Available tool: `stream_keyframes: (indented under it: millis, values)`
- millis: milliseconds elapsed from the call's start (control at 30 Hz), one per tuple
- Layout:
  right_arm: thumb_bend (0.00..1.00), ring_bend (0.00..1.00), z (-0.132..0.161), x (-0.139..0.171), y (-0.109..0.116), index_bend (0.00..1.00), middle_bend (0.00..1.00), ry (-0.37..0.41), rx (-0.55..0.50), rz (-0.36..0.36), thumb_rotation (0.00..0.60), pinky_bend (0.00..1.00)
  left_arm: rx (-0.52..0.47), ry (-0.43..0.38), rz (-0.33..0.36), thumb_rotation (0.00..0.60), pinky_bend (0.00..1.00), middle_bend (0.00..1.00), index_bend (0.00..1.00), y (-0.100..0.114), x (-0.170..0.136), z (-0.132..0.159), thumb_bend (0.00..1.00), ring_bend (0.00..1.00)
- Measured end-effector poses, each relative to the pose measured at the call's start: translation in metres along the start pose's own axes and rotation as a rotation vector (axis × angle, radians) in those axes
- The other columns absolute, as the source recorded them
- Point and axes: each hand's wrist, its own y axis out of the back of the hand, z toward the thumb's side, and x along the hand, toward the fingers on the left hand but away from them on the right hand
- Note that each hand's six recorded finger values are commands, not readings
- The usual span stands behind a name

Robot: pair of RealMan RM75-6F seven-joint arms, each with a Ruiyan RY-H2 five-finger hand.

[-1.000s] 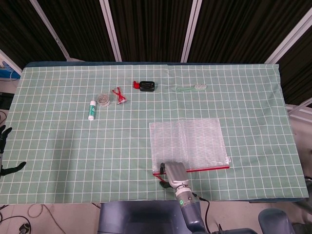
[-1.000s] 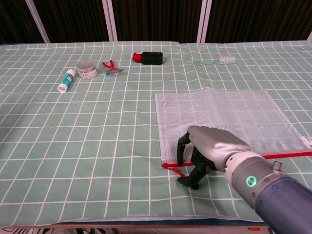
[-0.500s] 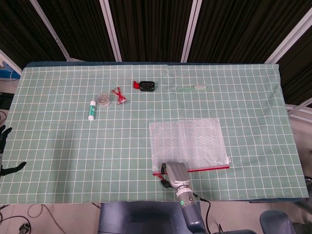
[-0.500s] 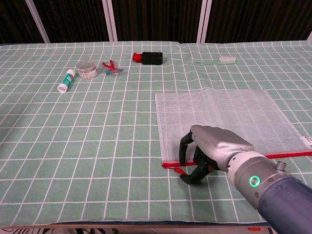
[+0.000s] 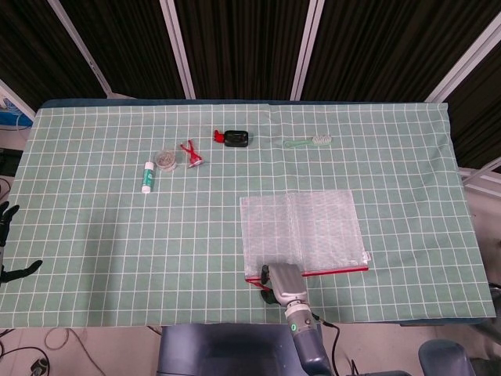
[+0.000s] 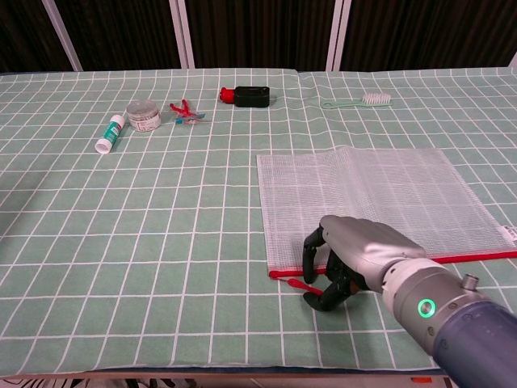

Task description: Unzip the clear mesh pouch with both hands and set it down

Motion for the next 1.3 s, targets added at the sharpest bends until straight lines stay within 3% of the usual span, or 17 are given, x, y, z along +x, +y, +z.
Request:
stream_keyframes:
  millis: [233, 567, 867, 1133, 1300]
  values:
    - [0.47, 1.0, -0.001, 0.001, 0.0, 0.56, 1.0, -0.003, -0.002, -0.001, 0.6, 1.0, -0.003, -0.001, 0.0, 0.6, 0.0, 0.0, 0.0, 0.0, 0.0, 0.0, 0.01, 0.0]
    - [0.48, 1.0, -0.005, -0.001, -0.001, 0.58, 1.0, -0.015, 0.001, 0.005, 0.6, 1.0, 0.0, 0.001, 0.0, 0.6, 0.0, 0.0, 0.0, 0.0, 0.0, 0.0, 0.01, 0.0]
    - [0.6, 1.0, -0.006, -0.001, 0.005, 0.64, 1.0, -0.001, -0.01, -0.011, 0.6, 1.0, 0.004, 0.005, -0.002, 0.6, 0.0, 0.0, 0.0, 0.0, 0.0, 0.0, 0.01, 0.0]
    - [0.62, 1.0, -0.004, 0.001, 0.023, 0.67, 1.0, 0.026, -0.023, -0.058, 0.6, 1.0, 0.003, 0.013, -0.004, 0.6, 0.0, 0.0, 0.0, 0.0, 0.001, -0.001, 0.01, 0.0]
    - [0.64, 1.0, -0.001, 0.001, 0.046, 0.68, 1.0, 0.046, -0.034, -0.107, 0.6, 1.0, 0.019, 0.012, -0.008, 0.6, 0.0, 0.0, 0.0, 0.0, 0.002, -0.001, 0.02, 0.0]
